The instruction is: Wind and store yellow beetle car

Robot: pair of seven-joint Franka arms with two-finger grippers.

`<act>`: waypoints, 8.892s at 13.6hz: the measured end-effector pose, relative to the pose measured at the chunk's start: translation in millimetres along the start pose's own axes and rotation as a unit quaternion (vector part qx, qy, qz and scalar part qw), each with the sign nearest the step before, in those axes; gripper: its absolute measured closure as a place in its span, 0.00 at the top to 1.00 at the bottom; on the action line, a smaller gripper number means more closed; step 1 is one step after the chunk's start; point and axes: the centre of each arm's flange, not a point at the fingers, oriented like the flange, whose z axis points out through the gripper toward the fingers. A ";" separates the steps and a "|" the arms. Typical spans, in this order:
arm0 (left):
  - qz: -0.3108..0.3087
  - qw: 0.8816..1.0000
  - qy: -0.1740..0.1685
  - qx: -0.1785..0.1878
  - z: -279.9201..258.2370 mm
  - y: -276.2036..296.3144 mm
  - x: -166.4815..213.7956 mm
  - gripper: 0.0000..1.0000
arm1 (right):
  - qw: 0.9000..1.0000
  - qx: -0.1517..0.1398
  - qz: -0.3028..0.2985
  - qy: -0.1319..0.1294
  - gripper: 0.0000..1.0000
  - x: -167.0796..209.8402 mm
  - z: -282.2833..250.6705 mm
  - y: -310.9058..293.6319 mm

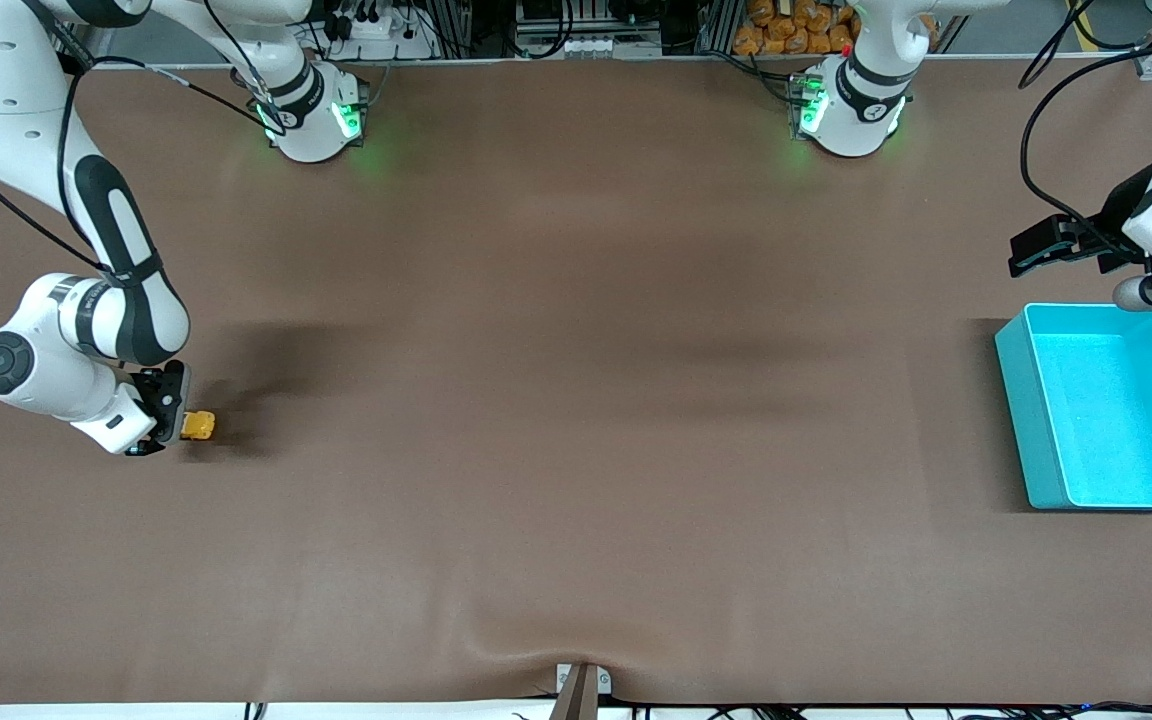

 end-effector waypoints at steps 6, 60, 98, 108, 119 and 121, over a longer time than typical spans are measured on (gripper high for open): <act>-0.027 1.000 0.000 0.000 0.3 -0.7 0.2 1.00 | 0.998 0.039 0.032 0.029 0.92 -15.5 -33.5 17.4; -0.661 0.747 0.015 -0.063 391.0 -22.4 88.8 1.00 | 0.754 0.023 0.656 0.039 1.00 76.3 -497.5 -77.0; -0.319 0.946 0.030 -0.036 228.1 -181.4 62.3 0.51 | 0.732 -0.006 0.678 0.069 1.00 69.8 -476.4 -119.1; -0.135 0.990 0.030 0.036 266.7 -244.1 56.3 0.51 | 0.732 -0.006 0.678 0.069 1.00 69.4 -477.3 -119.3; -0.008 0.998 0.040 0.043 351.6 -306.2 66.8 0.51 | 0.730 -0.005 0.680 0.068 1.00 65.9 -481.3 -121.5; 0.005 0.998 0.035 0.043 368.3 -310.5 67.0 0.51 | 0.730 -0.005 0.680 0.068 1.00 65.9 -481.4 -121.5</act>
